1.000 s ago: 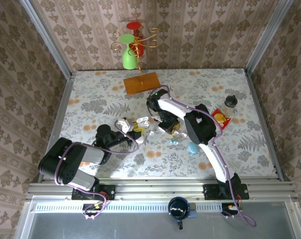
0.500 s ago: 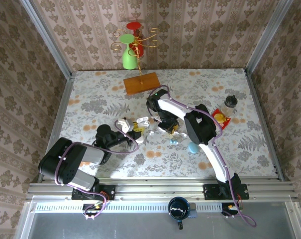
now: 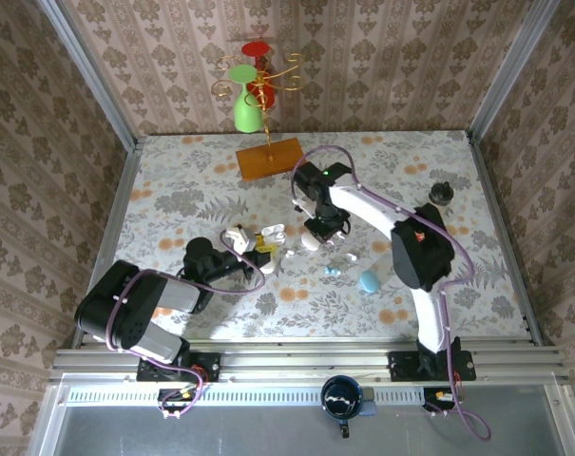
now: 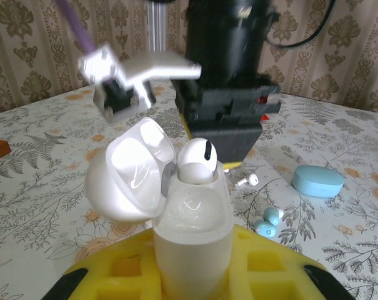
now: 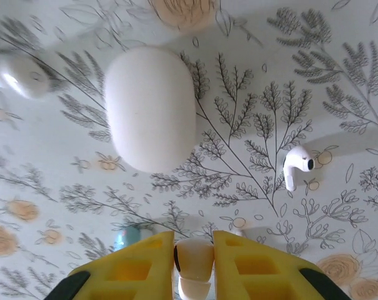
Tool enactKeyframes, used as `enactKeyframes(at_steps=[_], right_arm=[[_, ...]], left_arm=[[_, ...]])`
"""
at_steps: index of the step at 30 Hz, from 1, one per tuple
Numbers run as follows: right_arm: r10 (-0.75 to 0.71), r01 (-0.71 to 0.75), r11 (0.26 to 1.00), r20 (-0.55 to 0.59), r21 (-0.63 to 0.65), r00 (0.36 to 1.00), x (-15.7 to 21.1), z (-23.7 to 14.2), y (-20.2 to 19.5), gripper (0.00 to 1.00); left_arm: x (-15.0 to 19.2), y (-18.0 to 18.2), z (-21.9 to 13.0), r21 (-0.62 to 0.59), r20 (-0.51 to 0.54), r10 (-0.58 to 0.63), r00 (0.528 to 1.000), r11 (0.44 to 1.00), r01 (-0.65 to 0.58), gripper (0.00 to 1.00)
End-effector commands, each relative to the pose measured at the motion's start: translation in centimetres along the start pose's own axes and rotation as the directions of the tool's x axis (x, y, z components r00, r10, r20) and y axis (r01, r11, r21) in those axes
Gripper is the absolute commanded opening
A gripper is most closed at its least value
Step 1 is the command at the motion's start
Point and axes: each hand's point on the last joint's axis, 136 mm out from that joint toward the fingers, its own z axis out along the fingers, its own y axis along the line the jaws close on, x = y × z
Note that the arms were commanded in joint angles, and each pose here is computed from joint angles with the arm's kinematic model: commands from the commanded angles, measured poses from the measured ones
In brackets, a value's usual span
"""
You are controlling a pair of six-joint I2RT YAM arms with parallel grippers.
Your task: Insert wireless bluetooth earbuds into charging case
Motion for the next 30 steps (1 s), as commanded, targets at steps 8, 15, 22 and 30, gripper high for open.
enactKeyframes(at_steps=[8, 15, 22, 30], right_arm=[[0.139, -0.014, 0.977, 0.591, -0.211, 0.795, -5.9, -6.9, 1.7, 0.19], [0.162, 0.120, 0.949, 0.776, -0.292, 0.610, -6.5, -11.4, 3.9, 0.21], [0.162, 0.302, 0.883, 0.837, -0.359, 0.522, -5.8, -14.8, 6.9, 0.21], [0.136, 0.404, 0.835, 0.852, -0.373, 0.506, -6.4, -15.3, 9.3, 0.20]], left_arm=[[-0.4, 0.5, 0.5, 0.005, 0.018, 0.044, 0.999, 0.999, -0.045, 0.00], [-0.3, 1.5, 0.0, -0.029, 0.015, 0.042, 0.999, 0.999, -0.042, 0.00], [-0.6, 1.2, 0.0, -0.014, 0.022, 0.043, 0.999, 0.999, -0.043, 0.00], [-0.8, 0.9, 0.1, 0.007, 0.028, 0.040, 0.999, 0.999, -0.041, 0.00]])
